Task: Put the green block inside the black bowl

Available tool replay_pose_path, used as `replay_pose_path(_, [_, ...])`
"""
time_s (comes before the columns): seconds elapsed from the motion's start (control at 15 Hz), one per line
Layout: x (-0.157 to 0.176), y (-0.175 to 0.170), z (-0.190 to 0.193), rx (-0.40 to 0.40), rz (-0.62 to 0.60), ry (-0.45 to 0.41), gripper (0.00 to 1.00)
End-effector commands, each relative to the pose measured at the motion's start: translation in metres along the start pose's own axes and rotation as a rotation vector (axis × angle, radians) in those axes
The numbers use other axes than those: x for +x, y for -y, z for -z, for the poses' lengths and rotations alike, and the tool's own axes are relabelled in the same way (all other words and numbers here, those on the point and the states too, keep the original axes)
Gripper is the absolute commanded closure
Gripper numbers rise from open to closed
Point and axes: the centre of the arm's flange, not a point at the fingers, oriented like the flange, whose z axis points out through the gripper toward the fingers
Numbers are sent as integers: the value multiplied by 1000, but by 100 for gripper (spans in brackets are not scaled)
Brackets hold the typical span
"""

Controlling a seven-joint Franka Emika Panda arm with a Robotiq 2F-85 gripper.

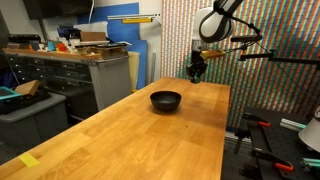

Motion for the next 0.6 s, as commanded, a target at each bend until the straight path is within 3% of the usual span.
replay_pose_path(0.0, [15,46,36,2,82,-11,82])
replay_pose_path(0.53, [25,159,19,33,279,-12,82])
